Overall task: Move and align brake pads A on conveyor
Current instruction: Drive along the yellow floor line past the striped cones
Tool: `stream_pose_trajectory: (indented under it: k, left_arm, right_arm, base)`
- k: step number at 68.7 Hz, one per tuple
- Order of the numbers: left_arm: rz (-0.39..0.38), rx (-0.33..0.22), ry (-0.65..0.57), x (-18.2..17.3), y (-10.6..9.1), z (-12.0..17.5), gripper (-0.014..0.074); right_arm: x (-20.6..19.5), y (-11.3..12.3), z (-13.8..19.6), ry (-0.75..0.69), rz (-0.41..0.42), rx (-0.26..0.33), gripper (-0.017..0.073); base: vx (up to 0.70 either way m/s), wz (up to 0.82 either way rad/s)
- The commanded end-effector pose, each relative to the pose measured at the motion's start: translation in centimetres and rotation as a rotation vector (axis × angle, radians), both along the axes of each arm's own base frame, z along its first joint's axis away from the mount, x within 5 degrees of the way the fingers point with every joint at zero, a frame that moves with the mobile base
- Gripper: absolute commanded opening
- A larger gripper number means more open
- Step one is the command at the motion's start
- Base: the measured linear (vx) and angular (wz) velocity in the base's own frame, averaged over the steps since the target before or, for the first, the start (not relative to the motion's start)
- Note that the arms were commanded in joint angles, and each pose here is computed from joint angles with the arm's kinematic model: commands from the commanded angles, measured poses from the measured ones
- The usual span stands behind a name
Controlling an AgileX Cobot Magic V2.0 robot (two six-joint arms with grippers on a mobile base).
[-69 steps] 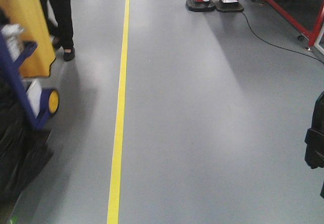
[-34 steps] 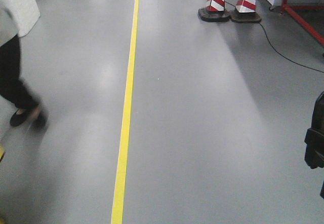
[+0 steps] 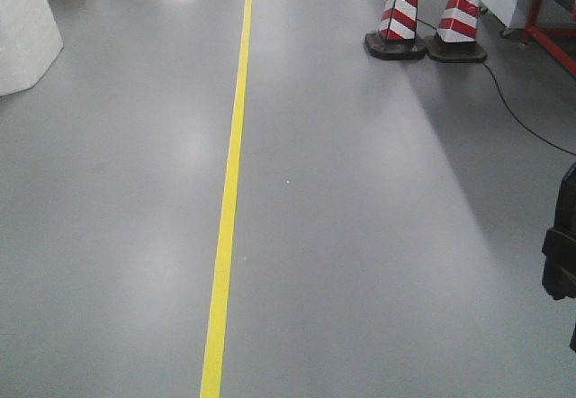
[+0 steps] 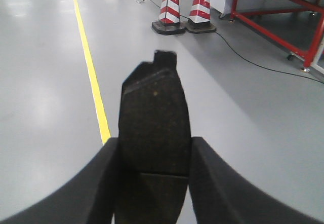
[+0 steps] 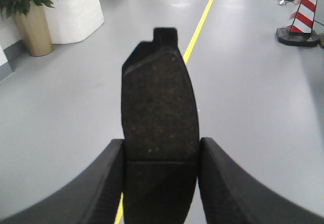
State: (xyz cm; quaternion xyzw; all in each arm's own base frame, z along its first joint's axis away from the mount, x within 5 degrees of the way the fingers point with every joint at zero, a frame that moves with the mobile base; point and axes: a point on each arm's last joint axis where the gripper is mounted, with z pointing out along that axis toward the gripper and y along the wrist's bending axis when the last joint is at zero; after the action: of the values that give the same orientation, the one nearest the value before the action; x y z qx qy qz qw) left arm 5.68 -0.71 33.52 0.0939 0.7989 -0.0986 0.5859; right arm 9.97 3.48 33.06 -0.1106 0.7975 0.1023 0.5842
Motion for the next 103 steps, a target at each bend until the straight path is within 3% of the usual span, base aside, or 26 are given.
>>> stream_pose_trajectory:
  k: [1, 103]
  left_arm:
    - [-0.030, -0.025, -0.100, 0.17, -0.30, 1.58, -0.0006]
    - [-0.030, -0.026, -0.100, 0.17, -0.31, 1.57, -0.0006]
  right_arm:
    - [0.06, 0.19, 1.86, -0.122, 0.025, 0.023, -0.0007]
    - [0.06, 0.20, 1.87, -0.123, 0.026, 0.023, -0.0007]
  base:
    - [0.67, 0.04]
    - [0.69, 0.04]
